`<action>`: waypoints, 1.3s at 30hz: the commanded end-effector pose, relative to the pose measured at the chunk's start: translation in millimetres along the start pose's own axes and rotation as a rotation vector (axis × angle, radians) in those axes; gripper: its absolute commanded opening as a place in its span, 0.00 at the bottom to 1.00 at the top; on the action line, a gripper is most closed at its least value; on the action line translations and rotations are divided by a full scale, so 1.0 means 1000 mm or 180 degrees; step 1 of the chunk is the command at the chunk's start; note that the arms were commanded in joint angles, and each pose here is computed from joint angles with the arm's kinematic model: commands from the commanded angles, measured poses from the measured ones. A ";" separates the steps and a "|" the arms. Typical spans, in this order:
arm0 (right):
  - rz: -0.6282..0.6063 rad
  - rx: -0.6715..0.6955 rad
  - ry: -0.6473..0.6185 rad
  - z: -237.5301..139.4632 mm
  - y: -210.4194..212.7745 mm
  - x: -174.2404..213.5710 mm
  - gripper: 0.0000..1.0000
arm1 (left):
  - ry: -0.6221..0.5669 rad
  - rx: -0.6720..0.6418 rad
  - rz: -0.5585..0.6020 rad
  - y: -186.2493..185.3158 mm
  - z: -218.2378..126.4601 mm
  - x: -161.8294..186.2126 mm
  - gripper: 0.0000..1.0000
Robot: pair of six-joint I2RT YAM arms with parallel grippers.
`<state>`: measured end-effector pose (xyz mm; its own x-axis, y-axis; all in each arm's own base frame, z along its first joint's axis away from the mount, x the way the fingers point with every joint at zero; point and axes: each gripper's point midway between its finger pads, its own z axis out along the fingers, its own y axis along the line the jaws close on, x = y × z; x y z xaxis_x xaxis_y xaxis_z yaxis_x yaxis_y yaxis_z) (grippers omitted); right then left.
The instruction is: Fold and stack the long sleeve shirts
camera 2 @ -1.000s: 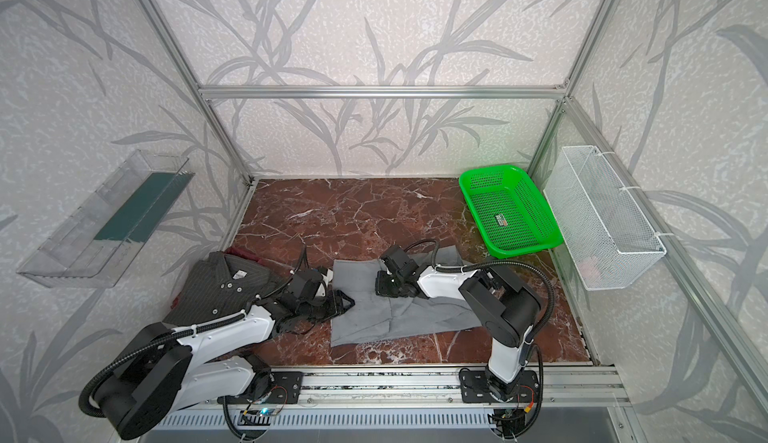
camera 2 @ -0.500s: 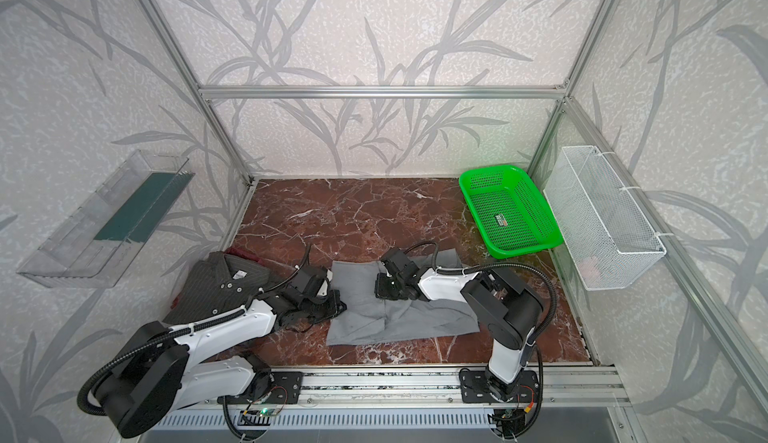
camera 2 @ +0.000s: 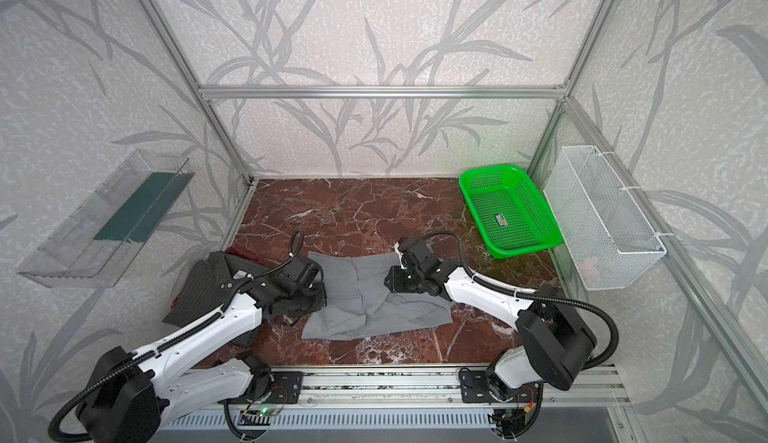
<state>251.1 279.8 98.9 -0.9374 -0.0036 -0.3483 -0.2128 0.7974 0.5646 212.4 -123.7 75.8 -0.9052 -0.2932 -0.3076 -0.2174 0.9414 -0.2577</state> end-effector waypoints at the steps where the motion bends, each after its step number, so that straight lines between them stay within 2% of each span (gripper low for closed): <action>1: -0.0075 -0.0039 0.0157 -0.011 -0.013 0.009 0.33 | 0.0049 -0.0507 0.0132 0.027 -0.014 -0.001 0.00; 5: 0.0128 0.0079 0.0053 -0.030 -0.038 0.001 0.33 | 0.0000 -0.0765 0.0266 0.032 -0.032 -0.014 0.00; 12: 0.0410 0.0229 -0.0114 -0.048 -0.073 -0.005 0.34 | 0.0145 -0.1365 0.0821 0.039 -0.056 -0.037 0.00; 16: 0.0461 0.0230 -0.0115 -0.045 -0.080 -0.002 0.34 | 0.0316 -0.1638 0.1072 0.039 -0.064 -0.045 0.00; 24: 0.0615 0.0223 -0.0076 -0.035 -0.096 0.004 0.34 | 0.0295 -0.1947 0.1311 0.030 -0.084 -0.065 0.00; 30: 0.0674 0.0046 -0.0040 -0.023 -0.095 0.007 0.34 | 0.0251 -0.2213 0.1513 0.017 -0.092 -0.073 0.00; 39: 0.0747 -0.0115 0.0013 -0.009 -0.095 0.012 0.34 | 0.0097 -0.2991 0.1906 -0.006 -0.104 -0.086 0.00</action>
<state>254.3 193.4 45.5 -0.9657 0.1684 -0.1976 0.0086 0.7815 0.6239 256.0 -103.2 173.7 -0.9655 0.2159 -0.1453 0.0898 0.8006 0.5924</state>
